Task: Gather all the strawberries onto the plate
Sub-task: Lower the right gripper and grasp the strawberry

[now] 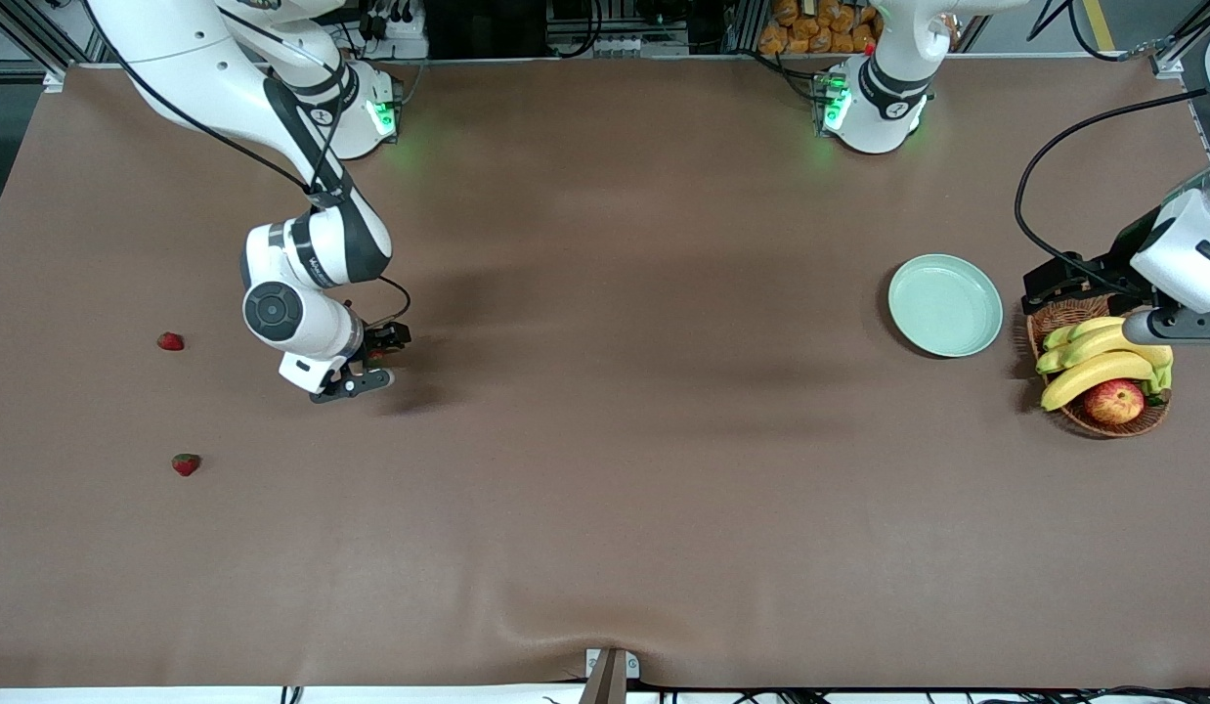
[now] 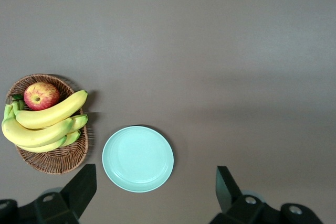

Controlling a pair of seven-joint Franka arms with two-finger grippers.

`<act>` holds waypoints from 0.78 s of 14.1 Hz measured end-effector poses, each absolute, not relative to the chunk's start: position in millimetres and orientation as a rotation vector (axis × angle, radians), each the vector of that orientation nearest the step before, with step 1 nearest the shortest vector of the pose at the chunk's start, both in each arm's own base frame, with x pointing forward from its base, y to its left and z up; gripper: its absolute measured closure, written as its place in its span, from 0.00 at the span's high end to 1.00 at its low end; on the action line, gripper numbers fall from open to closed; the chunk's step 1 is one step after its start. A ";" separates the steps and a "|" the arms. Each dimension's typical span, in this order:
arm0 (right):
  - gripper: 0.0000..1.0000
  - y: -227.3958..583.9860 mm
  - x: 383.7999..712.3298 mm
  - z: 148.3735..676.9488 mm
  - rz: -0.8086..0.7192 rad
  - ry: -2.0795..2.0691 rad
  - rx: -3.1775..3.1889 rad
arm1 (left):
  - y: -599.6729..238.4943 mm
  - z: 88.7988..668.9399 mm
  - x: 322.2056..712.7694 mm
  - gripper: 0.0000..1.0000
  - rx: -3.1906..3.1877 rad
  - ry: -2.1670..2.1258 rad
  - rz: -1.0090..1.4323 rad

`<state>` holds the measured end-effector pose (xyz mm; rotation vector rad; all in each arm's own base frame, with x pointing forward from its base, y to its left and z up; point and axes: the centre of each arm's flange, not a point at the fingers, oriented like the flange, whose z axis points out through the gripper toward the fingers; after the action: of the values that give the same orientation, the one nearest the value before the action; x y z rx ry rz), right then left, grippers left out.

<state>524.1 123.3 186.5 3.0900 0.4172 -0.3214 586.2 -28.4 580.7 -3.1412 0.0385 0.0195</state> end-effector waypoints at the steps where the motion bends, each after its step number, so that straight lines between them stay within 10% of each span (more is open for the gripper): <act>1: 1.00 122.4 524.7 184.9 -0.315 0.415 3.091 | -28.7 580.7 586.2 1.00 -3.141 0.039 0.020; 4: 1.00 121.7 524.6 181.7 -0.315 0.411 3.091 | -29.3 580.6 586.2 1.00 -3.141 0.041 0.020; 11: 0.33 115.5 527.3 182.1 -0.300 0.388 3.095 | -29.1 579.8 586.6 1.00 -3.141 0.040 0.022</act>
<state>527.3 115.5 182.1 3.0952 0.3877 -0.3003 586.6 -29.1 579.8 -3.1411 0.0404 0.0220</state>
